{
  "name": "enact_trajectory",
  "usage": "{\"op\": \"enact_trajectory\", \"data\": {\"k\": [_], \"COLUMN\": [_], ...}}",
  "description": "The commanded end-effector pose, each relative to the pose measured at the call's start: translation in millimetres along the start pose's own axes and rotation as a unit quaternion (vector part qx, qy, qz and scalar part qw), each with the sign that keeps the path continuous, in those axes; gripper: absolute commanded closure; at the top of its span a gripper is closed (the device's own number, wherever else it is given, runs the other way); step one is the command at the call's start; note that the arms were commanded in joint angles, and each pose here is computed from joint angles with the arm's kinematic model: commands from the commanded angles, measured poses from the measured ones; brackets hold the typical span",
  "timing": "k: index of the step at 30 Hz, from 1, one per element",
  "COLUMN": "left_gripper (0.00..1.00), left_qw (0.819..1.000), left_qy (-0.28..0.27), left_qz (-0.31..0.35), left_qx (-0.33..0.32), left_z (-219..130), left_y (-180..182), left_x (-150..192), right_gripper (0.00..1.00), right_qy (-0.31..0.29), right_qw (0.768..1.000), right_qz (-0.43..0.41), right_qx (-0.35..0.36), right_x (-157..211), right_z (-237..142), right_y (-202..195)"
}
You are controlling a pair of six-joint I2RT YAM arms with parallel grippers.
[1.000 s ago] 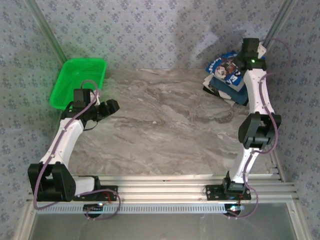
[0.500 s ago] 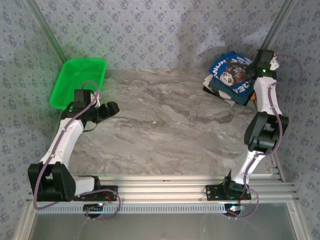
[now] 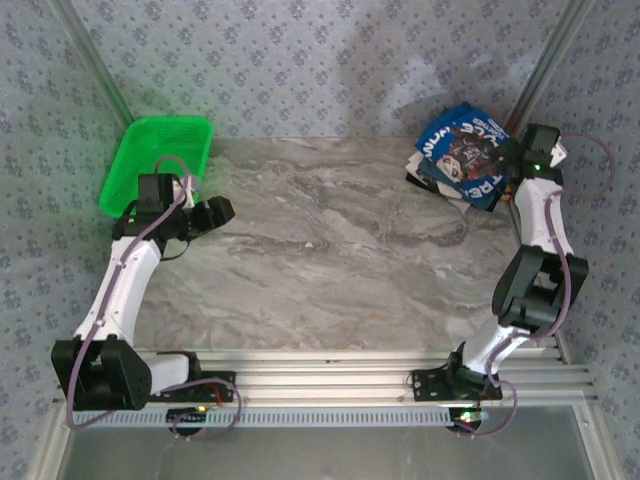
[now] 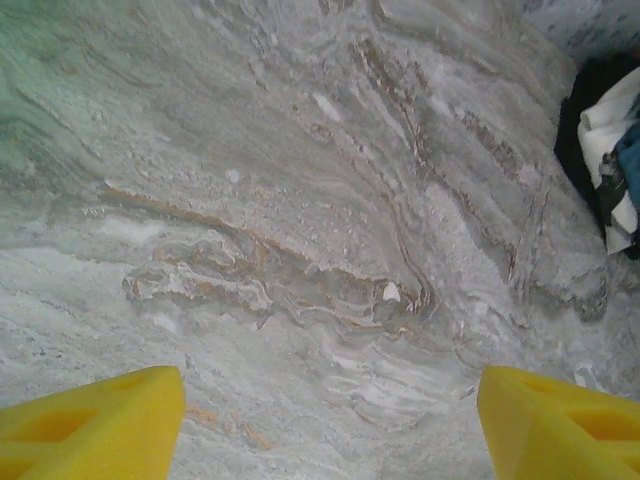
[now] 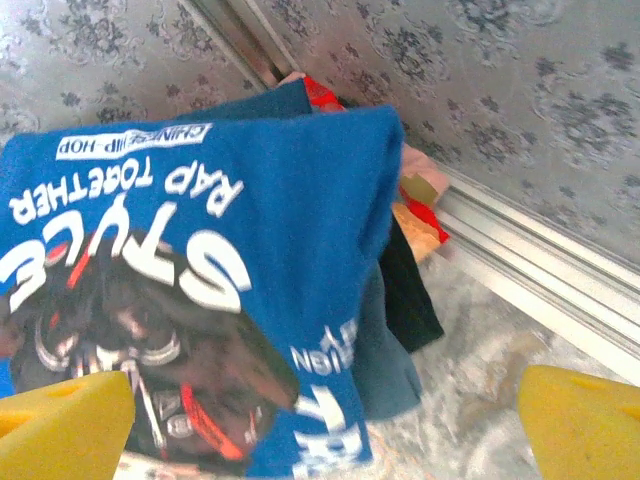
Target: Fold and stack the t-shirts
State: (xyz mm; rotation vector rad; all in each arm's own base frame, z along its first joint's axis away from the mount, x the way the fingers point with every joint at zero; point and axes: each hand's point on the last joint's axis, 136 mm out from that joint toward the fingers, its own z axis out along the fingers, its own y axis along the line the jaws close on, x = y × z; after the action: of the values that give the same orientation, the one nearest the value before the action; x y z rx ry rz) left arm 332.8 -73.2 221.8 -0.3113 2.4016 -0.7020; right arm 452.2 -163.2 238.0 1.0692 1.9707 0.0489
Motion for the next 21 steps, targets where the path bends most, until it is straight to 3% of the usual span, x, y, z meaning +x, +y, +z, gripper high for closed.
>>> {"op": "enact_trajectory", "data": {"k": [1, 4, 6, 10, 12, 19, 21], "left_gripper": [0.23, 0.22, 0.21, 0.13, 0.02, 0.0, 0.0], "left_qw": [0.999, 0.998, 0.995, 0.984, 0.977, 0.941, 0.928], "left_qy": [-0.032, -0.06, -0.093, -0.149, -0.166, -0.268, -0.303], "left_qz": [0.008, 0.015, 0.03, 0.057, 0.052, 0.055, 0.085], "left_qx": [0.024, 0.025, 0.014, -0.075, -0.127, -0.2, -0.199], "left_z": [-20, -29, -39, -51, -46, -12, -7], "left_y": [-16, -16, -11, 28, 58, 127, 134], "left_x": [-15, -20, -23, -25, -22, -16, -14], "right_gripper": [0.0, 0.0, 0.0, 0.0, 0.0, 0.0, 0.0], "right_qy": [-0.024, -0.013, 0.005, 0.021, 0.011, -0.112, -0.112], "right_qw": [0.999, 0.996, 0.989, 0.971, 0.965, 0.948, 0.946], "right_qz": [-0.025, -0.062, -0.113, -0.224, -0.254, -0.256, -0.268], "right_qx": [-0.034, -0.06, -0.093, -0.085, -0.071, -0.148, -0.142], "right_x": [-1, 25, 61, 131, 154, 197, 204], "right_z": [-42, -76, -95, -122, -120, -94, -84], "right_y": [1, 1, 2, -27, -51, -74, -78]}}
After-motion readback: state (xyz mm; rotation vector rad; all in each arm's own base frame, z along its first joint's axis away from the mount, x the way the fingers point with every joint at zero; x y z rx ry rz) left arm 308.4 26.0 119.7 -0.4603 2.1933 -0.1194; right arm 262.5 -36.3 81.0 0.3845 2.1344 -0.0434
